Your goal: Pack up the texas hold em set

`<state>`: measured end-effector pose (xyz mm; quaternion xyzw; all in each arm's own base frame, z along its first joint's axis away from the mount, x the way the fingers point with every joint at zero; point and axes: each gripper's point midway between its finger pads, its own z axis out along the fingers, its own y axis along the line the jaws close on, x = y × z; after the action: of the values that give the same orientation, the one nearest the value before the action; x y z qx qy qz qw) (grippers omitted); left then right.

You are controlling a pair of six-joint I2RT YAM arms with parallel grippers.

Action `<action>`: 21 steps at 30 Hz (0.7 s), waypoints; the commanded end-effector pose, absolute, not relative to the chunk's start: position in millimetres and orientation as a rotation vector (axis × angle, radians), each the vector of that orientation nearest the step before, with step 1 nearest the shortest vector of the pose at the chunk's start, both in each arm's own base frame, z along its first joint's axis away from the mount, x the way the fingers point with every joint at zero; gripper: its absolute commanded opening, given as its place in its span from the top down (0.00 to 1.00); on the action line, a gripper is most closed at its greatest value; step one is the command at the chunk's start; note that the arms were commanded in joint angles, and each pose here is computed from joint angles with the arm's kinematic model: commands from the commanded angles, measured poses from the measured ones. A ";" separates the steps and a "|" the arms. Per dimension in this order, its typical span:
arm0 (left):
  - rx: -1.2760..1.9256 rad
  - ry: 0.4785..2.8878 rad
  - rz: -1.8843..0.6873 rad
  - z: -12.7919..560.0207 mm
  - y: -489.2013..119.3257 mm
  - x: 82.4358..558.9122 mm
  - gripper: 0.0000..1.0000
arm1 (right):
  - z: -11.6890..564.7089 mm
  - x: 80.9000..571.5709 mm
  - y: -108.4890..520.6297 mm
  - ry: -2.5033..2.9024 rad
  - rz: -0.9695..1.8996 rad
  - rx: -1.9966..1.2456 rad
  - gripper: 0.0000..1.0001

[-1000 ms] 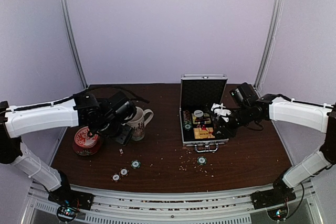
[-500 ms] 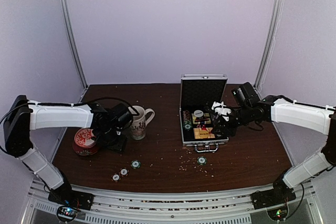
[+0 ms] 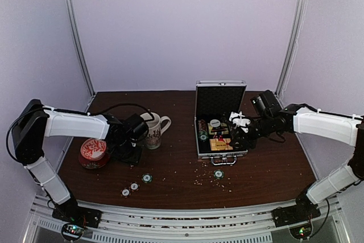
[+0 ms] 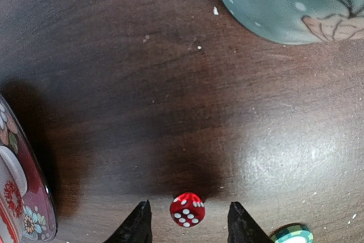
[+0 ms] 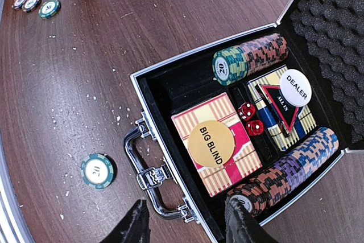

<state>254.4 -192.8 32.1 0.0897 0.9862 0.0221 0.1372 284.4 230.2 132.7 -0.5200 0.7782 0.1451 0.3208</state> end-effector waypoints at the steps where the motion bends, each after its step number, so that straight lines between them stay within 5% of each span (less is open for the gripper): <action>1: 0.257 2.865 0.023 22.3 -199.9 258.1 0.56 | 123.9 283.6 225.9 2.064 0.361 -1.385 0.53; 13: 0.273 2.894 0.054 19.6 -191.4 248.4 0.75 | 115.7 283.0 226.0 2.088 0.360 -1.404 0.53; 21: 0.298 2.919 0.046 15.3 -188.7 240.0 0.72 | 110.2 280.7 227.6 2.100 0.363 -1.425 0.53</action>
<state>250.8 -193.3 20.0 0.0944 0.9873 0.0211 0.1260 282.3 228.7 115.0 -0.5280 0.7840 0.1425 0.2936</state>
